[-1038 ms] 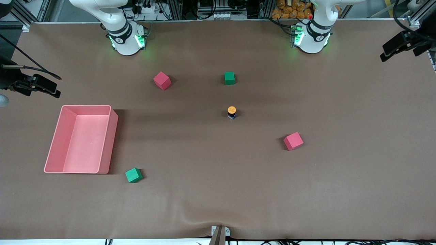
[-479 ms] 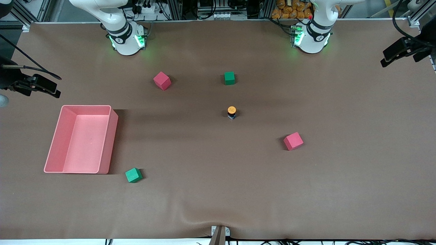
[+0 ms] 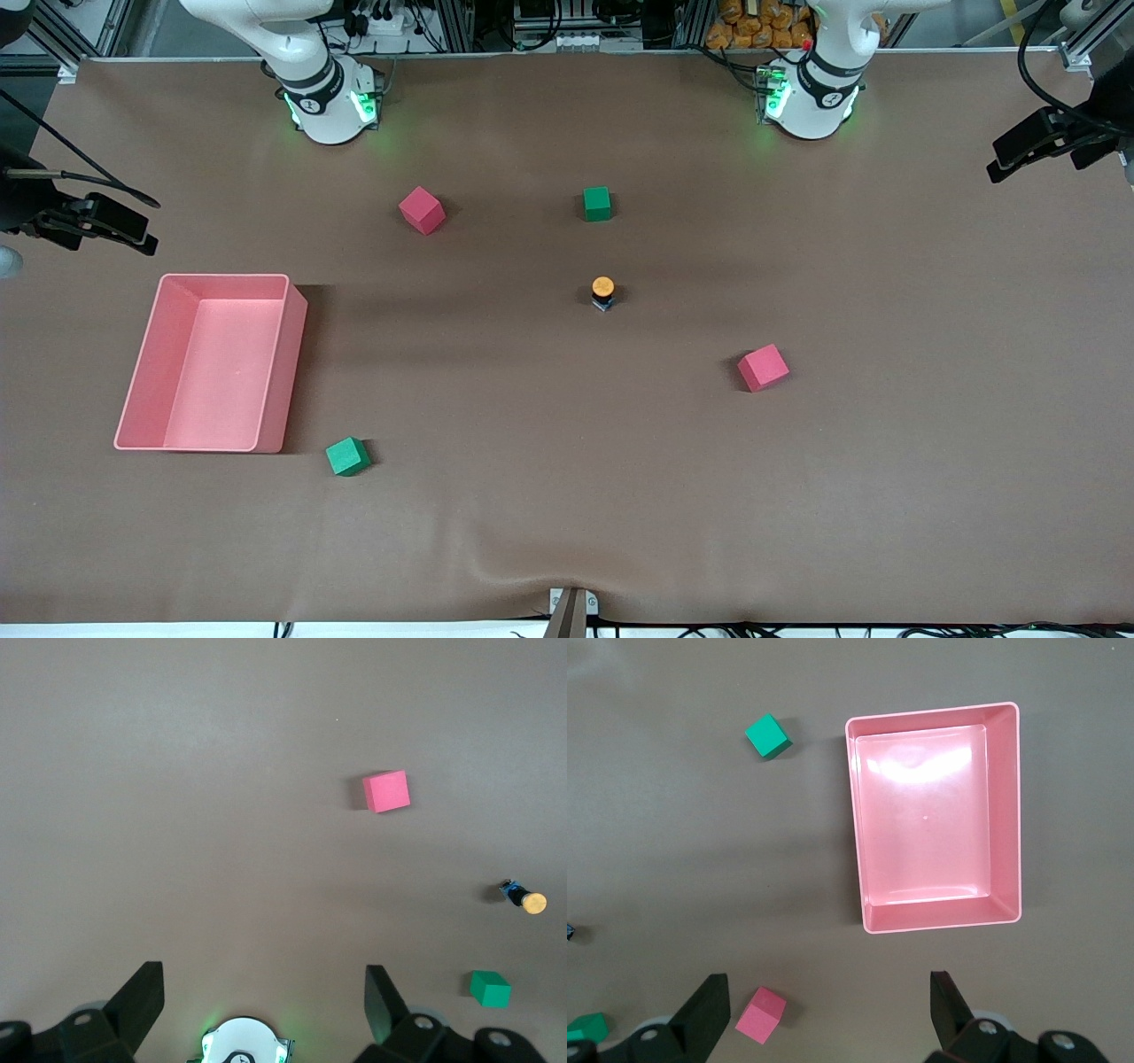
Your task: Place and upright button with both arms
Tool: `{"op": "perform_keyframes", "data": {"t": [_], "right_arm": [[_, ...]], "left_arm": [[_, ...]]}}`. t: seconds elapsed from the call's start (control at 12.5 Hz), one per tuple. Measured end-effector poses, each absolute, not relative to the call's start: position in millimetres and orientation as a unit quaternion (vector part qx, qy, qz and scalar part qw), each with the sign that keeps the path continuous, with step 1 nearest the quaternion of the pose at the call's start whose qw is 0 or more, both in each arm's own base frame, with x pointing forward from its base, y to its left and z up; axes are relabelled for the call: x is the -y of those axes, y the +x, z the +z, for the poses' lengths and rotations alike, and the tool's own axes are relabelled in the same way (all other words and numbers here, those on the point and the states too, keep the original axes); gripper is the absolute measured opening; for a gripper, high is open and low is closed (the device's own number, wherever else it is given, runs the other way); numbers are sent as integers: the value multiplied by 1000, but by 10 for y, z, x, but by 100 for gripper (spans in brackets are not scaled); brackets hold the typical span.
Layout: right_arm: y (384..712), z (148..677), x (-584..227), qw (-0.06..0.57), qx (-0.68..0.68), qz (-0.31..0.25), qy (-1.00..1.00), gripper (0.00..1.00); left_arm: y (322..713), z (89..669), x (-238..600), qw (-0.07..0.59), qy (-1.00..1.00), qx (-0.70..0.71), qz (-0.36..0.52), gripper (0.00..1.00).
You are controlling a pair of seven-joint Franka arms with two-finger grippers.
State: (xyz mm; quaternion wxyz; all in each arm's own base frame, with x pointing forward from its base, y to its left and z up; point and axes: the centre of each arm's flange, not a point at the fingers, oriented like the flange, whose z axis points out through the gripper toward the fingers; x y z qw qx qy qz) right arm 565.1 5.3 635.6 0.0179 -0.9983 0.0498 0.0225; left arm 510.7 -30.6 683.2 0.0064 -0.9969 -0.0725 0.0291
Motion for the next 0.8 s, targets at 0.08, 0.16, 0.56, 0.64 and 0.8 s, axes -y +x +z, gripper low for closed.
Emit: {"op": "perform_keyframes", "data": {"t": [0.08,0.16,0.56,0.64,0.8], "right_arm": [[5651,6356,-51,18,-50,23,-998,100],[5651,6356,-47,17,-50,22,-998,100],[5566,6316,78,2,-60,55,-997,100],[5547,6312,104,-7,-62,61,-996,100],[5533,6310,196,-11,-72,65,-995,100]], "left_arm": [[5114,6829,306,6,-998,58,28,100],[5138,6816,304,5,-999,45,25,100],[5283,6699,-40,2,-999,32,21,100],[5293,6683,-103,2,-999,38,22,100],[5297,6678,-97,2,-999,37,22,100]]}}
